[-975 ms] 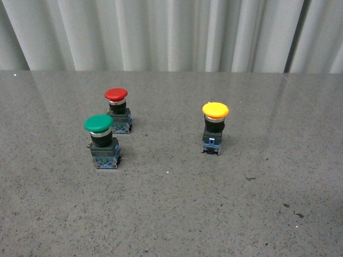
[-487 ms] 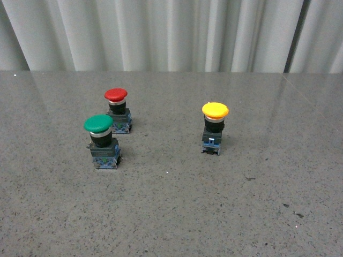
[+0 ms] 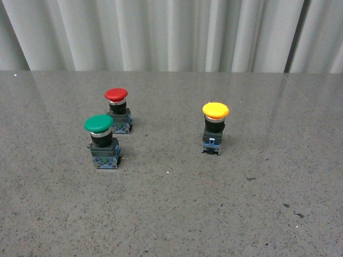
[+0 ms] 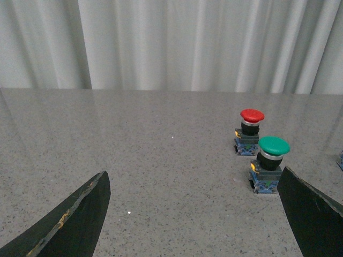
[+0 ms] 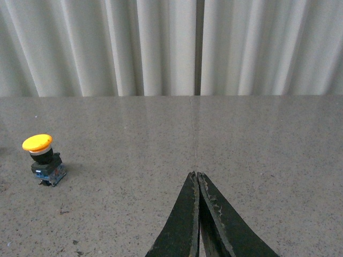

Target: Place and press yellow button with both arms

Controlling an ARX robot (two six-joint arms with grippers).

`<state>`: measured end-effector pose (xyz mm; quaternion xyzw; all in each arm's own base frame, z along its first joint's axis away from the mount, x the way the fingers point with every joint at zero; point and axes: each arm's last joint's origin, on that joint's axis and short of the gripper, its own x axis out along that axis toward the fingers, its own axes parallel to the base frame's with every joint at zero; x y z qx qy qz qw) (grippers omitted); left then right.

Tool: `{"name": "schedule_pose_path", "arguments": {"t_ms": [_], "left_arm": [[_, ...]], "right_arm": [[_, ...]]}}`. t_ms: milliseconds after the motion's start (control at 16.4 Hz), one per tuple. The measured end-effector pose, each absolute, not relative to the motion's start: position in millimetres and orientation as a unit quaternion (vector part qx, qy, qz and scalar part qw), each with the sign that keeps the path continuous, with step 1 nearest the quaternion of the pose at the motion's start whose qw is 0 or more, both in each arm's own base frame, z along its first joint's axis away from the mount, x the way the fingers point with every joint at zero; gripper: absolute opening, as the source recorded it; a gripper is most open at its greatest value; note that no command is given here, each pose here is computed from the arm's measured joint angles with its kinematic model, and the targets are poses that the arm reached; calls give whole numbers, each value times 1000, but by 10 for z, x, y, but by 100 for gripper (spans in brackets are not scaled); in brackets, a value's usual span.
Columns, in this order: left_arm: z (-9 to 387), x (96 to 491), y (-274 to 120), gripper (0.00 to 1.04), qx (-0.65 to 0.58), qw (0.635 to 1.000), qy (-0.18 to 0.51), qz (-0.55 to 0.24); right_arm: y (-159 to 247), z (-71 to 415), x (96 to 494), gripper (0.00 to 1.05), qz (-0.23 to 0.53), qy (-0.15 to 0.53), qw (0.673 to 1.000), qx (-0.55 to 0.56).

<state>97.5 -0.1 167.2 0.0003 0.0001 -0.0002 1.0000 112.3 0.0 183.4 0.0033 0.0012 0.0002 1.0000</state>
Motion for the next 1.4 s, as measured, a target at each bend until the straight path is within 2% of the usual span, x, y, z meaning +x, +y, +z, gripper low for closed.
{"name": "schedule_pose_path", "arguments": {"t_ms": [366, 487, 670, 1097, 1158, 1280, 1341, 1401], "left_arm": [[1672, 975, -1, 98, 0, 1000, 0, 0], [1672, 975, -1, 98, 0, 1000, 0, 0], [1672, 975, -1, 98, 0, 1000, 0, 0], [1672, 975, -1, 98, 0, 1000, 0, 0], [1672, 975, -1, 98, 0, 1000, 0, 0], [1672, 975, -1, 98, 0, 1000, 0, 0], [1672, 975, -1, 98, 0, 1000, 0, 0], [1672, 975, -1, 98, 0, 1000, 0, 0]], "right_arm": [[0, 1772, 1082, 2, 0, -1, 1000, 3], [0, 1697, 1020, 2, 1, 19, 1000, 3], [0, 1693, 970, 2, 0, -10, 1000, 3], [0, 1673, 972, 2, 0, -2, 1000, 2], [0, 1672, 972, 22, 0, -2, 1000, 2], [0, 1673, 972, 88, 0, -3, 1000, 2], [0, 1673, 972, 97, 0, -3, 1000, 2], [0, 1672, 972, 98, 0, -2, 1000, 2]]}}
